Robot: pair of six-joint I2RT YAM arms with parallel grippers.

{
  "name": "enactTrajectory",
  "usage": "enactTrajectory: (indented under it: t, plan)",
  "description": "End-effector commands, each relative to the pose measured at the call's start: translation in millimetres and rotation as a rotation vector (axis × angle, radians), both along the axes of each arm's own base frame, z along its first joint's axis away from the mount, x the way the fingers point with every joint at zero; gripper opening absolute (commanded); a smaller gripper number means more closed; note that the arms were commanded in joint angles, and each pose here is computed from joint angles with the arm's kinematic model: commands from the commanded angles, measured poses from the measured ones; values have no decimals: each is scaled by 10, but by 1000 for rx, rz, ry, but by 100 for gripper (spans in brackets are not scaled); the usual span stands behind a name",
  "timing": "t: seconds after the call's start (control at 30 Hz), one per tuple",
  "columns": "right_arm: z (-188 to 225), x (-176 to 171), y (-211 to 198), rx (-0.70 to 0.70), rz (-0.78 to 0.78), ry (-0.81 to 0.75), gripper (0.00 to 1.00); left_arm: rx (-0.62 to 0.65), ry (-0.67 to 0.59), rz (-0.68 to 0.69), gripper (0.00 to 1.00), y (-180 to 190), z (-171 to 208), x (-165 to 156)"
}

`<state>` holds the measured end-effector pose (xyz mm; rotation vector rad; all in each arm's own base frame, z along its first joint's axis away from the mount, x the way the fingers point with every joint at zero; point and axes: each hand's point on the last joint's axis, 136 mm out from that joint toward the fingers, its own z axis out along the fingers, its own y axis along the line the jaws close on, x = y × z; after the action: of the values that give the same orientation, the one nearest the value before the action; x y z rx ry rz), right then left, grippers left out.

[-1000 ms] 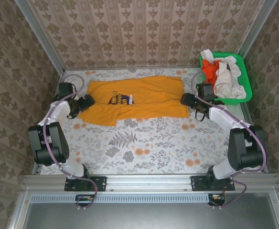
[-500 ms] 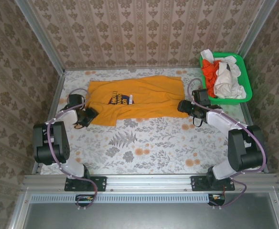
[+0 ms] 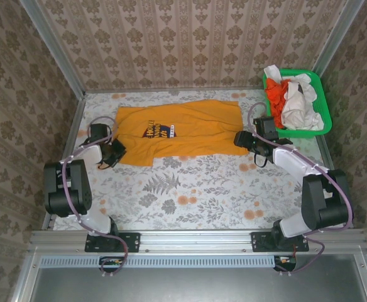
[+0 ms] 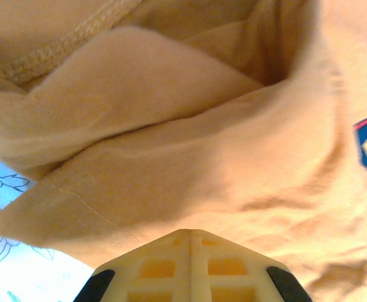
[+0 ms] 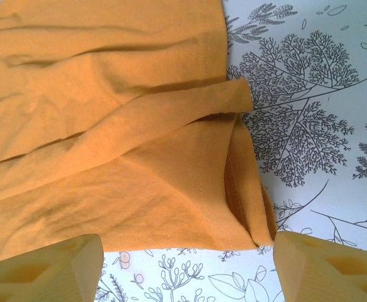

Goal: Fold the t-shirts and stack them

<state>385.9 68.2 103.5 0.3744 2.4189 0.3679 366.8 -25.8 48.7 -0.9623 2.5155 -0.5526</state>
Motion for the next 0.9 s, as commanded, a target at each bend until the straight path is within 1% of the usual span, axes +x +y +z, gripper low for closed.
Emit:
enactTrajectory:
  t: [0.0, 0.1, 0.17, 0.23, 0.3, 0.33, 0.43, 0.53, 0.6, 0.67, 0.73, 0.87]
  plan:
    - [131, 10, 31, 6, 7, -20, 73, -9, -41, 12, 0, 14, 239, 27]
    - [131, 26, 82, 13, 23, -18, 73, 1, -54, 7, 0, 21, 329, 40]
    - [124, 36, 163, 16, 46, -15, 73, 29, -27, -1, 0, 51, 304, -10]
    - [137, 47, 312, 19, 83, -21, 73, 71, -6, -3, 24, 131, 250, -74]
    - [129, 44, 498, 22, 123, -21, 73, 100, 12, 18, 38, 260, 182, -138]
    - [138, 45, 599, 30, 143, -25, 73, 102, 22, 26, 42, 311, 134, -171]
    - [151, 36, 1026, 60, 227, -34, 73, 107, 46, 54, 48, 451, 6, -247]
    - [141, 1, 1574, 85, 324, -35, 72, 96, 24, 76, 52, 540, -27, -220]
    - [101, -46, 1957, 96, 392, -25, 72, 97, 12, 74, 53, 577, -29, -158]
    - [34, -87, 2233, 95, 443, -10, 72, 89, 7, 68, 52, 584, -41, -93]
    - [8, -101, 2382, 86, 465, -3, 72, 70, -1, 61, 50, 565, -53, -27]
    - [8, -79, 2444, 97, 461, -10, 72, 24, -11, 51, 35, 492, -66, 30]
